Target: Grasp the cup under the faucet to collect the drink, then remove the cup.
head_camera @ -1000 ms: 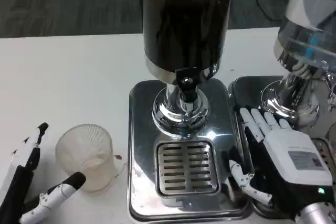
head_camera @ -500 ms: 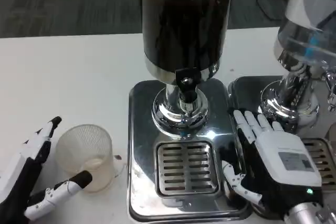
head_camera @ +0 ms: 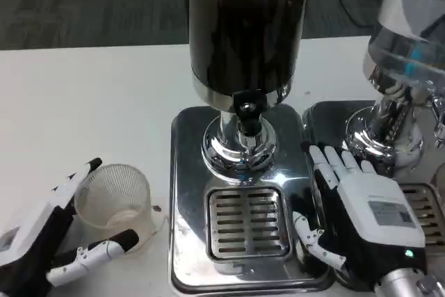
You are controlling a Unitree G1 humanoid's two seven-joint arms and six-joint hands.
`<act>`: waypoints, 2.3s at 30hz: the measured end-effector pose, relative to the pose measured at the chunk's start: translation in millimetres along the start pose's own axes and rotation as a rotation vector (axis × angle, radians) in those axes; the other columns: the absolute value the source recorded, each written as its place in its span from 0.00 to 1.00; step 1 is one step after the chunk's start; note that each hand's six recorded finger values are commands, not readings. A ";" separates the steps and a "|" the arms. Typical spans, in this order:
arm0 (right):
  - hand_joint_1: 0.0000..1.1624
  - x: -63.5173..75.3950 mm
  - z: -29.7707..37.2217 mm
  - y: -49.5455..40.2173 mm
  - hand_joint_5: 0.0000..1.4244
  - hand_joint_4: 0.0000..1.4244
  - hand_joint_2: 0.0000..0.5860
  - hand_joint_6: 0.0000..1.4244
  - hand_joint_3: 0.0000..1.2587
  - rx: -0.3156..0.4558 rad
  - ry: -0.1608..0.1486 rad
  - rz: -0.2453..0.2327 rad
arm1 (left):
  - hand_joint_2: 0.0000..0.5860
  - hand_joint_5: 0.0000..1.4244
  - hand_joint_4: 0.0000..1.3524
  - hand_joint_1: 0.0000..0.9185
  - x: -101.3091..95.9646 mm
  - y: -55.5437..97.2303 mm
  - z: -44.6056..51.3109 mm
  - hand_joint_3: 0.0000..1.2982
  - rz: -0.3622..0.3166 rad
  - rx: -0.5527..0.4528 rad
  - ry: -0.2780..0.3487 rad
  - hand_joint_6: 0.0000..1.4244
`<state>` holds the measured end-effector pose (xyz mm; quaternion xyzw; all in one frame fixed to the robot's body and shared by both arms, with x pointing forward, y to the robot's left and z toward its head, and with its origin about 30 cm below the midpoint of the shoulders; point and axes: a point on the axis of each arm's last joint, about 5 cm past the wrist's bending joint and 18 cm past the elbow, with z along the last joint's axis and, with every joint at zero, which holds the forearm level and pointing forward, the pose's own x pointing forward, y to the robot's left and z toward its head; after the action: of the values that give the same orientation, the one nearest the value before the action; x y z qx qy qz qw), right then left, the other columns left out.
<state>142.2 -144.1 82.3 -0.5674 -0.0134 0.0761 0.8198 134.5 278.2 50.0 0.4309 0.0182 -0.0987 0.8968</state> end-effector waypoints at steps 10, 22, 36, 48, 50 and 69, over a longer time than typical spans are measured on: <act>0.25 -1.1 1.8 -4.0 0.00 0.00 0.85 0.00 0.02 0.001 -0.005 -0.019 | 0.06 0.00 0.00 0.22 10.3 -9.2 2.6 0.00 -0.023 -0.046 -0.048 0.00; 0.26 -2.2 -5.3 -10.5 0.00 0.00 0.82 0.00 0.04 -0.033 -0.001 -0.010 | 0.08 0.03 0.00 0.27 13.7 -27.3 8.0 0.00 0.065 -0.123 -0.072 0.00; 0.22 -2.1 -10.3 -16.0 0.00 0.00 0.76 0.00 0.08 -0.038 0.004 -0.009 | 0.16 0.06 0.00 0.44 15.8 -37.6 10.8 0.00 0.105 -0.161 -0.071 0.02; 0.22 -2.7 -11.1 -18.6 0.00 0.00 0.74 0.00 0.11 -0.035 0.005 -0.005 | 0.18 0.16 0.00 0.49 17.3 -43.3 13.7 0.00 0.124 -0.173 -0.084 0.11; 0.22 -2.7 -11.1 -18.6 0.00 0.00 0.73 0.00 0.11 -0.026 0.006 -0.002 | 0.18 0.20 0.00 0.49 17.0 -44.8 14.2 0.00 0.138 -0.157 -0.092 0.14; 0.22 -1.6 -9.4 -18.4 0.00 0.00 0.73 0.00 0.12 -0.015 0.006 -0.008 | 0.23 0.36 0.17 0.57 15.7 -49.7 14.2 0.18 0.238 -0.123 -0.104 0.27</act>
<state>143.6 -159.4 96.2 -0.5737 -0.0138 0.0711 0.8158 139.7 234.3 18.8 0.3686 -0.0737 -0.0127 0.9266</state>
